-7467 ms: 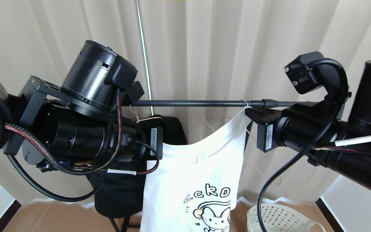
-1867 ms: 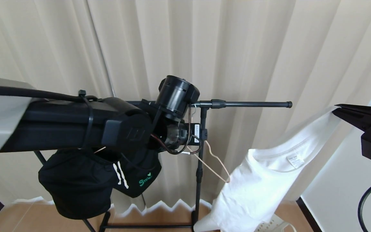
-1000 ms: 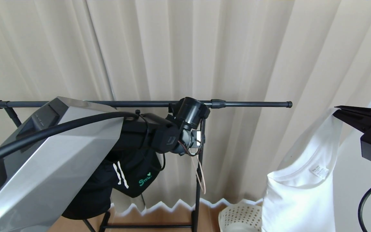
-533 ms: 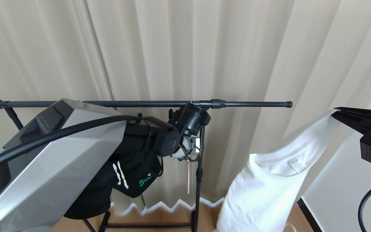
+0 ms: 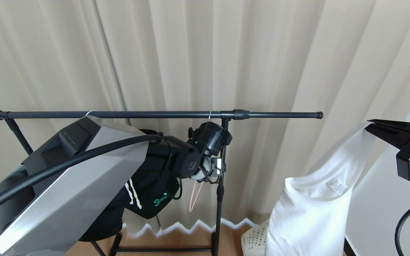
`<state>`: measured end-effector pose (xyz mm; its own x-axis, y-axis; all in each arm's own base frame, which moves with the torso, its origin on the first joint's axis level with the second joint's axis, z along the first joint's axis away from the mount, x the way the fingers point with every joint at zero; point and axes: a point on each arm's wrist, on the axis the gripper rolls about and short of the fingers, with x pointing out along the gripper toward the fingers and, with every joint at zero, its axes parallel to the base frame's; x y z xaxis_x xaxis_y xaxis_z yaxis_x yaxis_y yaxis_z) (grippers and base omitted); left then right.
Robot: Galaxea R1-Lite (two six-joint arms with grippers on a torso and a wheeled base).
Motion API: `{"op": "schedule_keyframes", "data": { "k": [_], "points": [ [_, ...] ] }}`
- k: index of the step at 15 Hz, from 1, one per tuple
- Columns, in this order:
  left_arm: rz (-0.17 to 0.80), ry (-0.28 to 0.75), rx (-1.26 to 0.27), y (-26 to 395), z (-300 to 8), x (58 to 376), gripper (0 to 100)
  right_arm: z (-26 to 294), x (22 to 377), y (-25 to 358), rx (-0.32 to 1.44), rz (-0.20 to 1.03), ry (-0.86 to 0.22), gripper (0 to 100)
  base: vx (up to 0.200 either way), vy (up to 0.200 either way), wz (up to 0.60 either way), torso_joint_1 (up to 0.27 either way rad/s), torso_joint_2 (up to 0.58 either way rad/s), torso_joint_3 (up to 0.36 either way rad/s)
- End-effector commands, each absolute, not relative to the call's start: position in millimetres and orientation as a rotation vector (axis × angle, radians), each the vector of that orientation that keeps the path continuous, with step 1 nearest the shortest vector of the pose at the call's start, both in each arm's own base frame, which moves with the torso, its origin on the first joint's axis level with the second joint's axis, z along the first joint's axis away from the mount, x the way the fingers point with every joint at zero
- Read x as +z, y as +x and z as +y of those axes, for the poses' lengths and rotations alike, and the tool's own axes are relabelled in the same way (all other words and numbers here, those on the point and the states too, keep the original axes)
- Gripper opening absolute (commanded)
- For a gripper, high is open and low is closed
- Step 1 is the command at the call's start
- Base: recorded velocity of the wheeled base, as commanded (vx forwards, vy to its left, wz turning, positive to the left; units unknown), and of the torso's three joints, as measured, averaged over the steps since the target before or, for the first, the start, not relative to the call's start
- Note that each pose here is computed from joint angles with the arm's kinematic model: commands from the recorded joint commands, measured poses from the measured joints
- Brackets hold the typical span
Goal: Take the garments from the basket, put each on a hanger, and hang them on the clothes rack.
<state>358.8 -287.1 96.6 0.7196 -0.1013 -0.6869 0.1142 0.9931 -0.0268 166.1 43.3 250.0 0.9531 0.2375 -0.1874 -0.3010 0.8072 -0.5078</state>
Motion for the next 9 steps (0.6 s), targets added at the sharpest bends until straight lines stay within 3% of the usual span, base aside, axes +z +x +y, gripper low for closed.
{"op": "schedule_keyframes", "data": {
  "k": [1,9],
  "points": [
    [0.770,0.017,-0.129,359.3,-287.7,92.7,100,43.6,249.7,166.6,0.290,0.118,-0.563,0,0.000,0.000,0.00,0.000,0.00,0.000],
    [0.766,0.012,-0.135,361.1,-288.5,89.0,100,43.8,249.2,167.4,0.291,0.121,-0.563,0,0.000,0.000,0.00,0.000,0.00,0.000]
  ]
}}
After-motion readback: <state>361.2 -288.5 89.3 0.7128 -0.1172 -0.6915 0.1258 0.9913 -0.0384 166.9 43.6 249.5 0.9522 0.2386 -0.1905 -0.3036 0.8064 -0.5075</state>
